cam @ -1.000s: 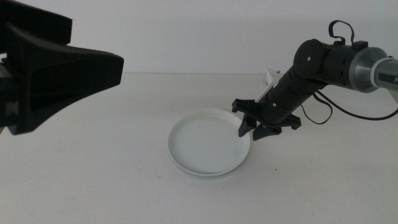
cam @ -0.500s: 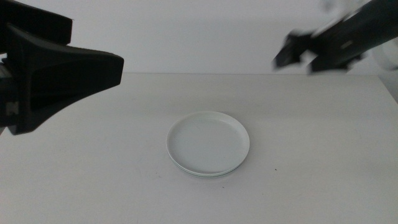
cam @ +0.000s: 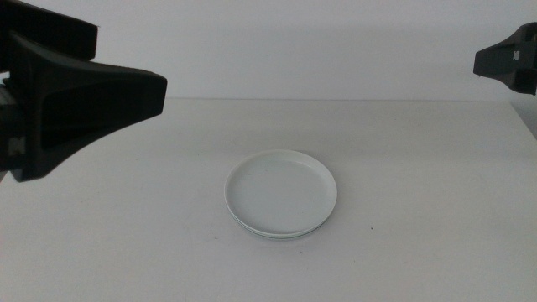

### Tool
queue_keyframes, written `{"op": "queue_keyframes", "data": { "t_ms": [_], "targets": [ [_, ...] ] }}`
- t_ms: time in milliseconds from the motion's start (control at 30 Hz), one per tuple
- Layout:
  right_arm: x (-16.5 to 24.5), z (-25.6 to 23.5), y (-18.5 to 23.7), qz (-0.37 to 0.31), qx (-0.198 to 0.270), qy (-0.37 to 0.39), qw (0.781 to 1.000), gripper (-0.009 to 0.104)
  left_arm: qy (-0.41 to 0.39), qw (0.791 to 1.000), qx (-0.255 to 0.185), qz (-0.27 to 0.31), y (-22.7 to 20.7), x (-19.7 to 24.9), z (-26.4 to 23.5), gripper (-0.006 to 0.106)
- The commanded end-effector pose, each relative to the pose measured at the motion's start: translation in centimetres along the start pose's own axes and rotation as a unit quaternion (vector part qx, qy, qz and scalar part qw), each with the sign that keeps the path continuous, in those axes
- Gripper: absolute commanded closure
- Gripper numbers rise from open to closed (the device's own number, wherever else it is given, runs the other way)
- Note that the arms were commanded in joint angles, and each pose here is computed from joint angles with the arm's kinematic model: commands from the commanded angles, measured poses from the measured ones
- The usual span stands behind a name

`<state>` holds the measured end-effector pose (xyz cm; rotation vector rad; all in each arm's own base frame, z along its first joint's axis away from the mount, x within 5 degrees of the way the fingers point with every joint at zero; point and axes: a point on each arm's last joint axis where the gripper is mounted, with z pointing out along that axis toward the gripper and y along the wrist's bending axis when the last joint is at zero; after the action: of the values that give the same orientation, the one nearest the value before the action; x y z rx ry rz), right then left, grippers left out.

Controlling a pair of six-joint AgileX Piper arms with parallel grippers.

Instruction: Stack the three bowls on top of each other.

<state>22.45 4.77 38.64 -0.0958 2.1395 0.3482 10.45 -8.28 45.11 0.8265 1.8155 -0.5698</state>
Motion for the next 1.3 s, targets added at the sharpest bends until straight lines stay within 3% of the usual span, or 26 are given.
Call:
{"op": "queue_keyframes", "data": {
  "t_ms": [0,433,467,567,633,700,800,900,1267],
  "targets": [
    [0.0,-0.1,-0.1,-0.006,0.004,-0.01,1.0,0.003,-0.003,1.0,-0.001,-0.004,0.0,0.0,0.0,0.007],
    [-0.1,-0.2,0.1,0.012,-0.005,-0.017,1.0,0.003,0.001,1.0,-0.007,-0.003,0.1,0.6,0.2,0.007],
    [-0.1,-0.2,0.1,0.012,-0.005,-0.017,1.0,0.003,-0.002,1.0,-0.019,-0.001,0.3,0.8,0.1,0.007],
    [-0.1,-0.2,0.1,0.012,-0.005,-0.017,1.0,0.003,-0.027,0.993,-0.116,0.018,1.8,1.8,-0.4,0.007],
    [-0.1,-0.2,0.1,0.012,-0.006,-0.017,1.0,0.003,-0.059,0.982,-0.18,-0.023,2.7,3.0,-0.9,0.007],
    [-0.1,-0.2,0.1,0.011,-0.005,-0.017,1.0,0.003,-0.096,0.957,-0.265,-0.063,4.0,4.3,-1.7,0.007],
    [-0.1,-0.2,0.1,0.011,-0.005,-0.017,1.0,0.003,-0.111,0.93,-0.334,-0.102,4.7,5.9,-2.7,0.007],
    [-0.1,-0.2,0.1,0.013,-0.006,-0.017,1.0,0.003,-0.114,0.922,-0.355,-0.108,4.6,6.6,-3.3,0.007],
    [-0.1,-0.2,0.1,0.012,-0.006,-0.017,1.0,0.003,-0.124,0.921,-0.353,-0.108,4.4,6.5,-3.5,0.007]
  ]
}}
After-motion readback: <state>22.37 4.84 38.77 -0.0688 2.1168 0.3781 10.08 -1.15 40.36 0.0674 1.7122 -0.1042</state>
